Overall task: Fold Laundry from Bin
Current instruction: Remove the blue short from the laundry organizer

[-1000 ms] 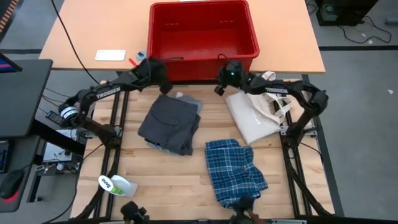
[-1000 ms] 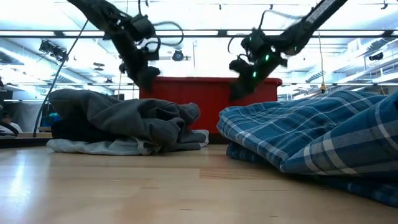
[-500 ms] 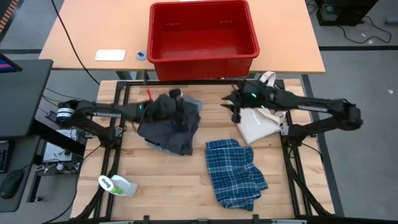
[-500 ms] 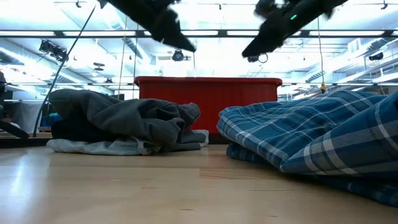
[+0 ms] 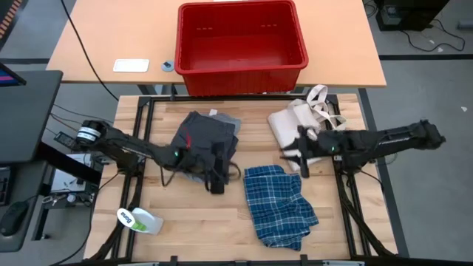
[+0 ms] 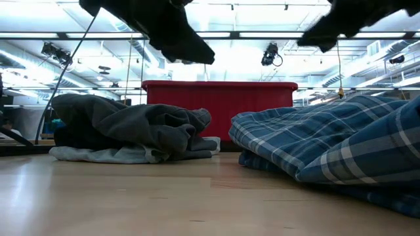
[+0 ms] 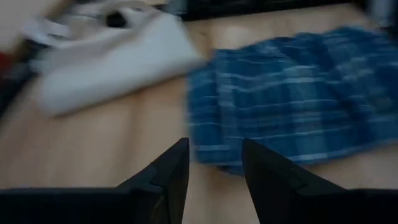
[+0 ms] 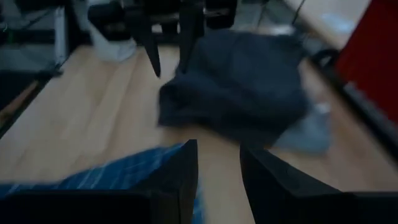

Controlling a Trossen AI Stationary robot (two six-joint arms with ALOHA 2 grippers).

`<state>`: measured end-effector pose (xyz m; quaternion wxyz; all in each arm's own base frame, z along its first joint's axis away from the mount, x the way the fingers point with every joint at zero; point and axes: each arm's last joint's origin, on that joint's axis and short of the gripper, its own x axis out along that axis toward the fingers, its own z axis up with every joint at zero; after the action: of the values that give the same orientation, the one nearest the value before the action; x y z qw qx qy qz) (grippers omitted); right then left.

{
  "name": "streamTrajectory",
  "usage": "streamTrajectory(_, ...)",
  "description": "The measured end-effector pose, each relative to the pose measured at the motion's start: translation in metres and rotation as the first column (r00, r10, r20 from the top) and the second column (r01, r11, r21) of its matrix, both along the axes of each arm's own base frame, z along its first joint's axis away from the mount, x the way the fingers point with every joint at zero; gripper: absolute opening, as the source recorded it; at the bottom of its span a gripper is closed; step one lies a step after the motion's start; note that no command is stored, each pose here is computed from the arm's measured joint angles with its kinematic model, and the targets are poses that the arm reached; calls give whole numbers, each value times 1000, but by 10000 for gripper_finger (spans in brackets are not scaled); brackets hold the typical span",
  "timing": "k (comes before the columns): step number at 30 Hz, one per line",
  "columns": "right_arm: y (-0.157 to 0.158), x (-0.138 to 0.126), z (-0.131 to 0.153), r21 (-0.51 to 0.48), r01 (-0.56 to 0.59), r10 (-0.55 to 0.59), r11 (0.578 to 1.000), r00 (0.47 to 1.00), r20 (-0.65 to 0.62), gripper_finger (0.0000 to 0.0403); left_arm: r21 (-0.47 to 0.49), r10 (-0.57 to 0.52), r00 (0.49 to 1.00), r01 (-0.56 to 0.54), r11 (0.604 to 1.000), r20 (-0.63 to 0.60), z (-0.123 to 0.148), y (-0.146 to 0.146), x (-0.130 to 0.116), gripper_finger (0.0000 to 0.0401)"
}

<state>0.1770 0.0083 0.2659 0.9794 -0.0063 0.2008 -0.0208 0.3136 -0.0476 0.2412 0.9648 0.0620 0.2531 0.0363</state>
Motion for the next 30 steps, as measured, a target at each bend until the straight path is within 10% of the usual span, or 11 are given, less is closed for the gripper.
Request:
streamTrajectory(11,70,4,-57,81,-31,61,996,915,-398,127,-55,-105,989,99,994,-106,-66,-63,41,153)
streamTrajectory(20,108,14,-99,135,2,79,991,803,-590,127,31,-78,996,80,996,-45,-75,-60,94,153)
streamTrajectory(25,107,7,-110,-19,136,-108,991,693,-713,124,7,35,995,-35,999,-98,-99,-28,113,153)
streamTrajectory(30,92,14,-112,-181,298,-345,937,713,-610,123,-52,150,957,-168,984,-249,-120,-6,106,153)
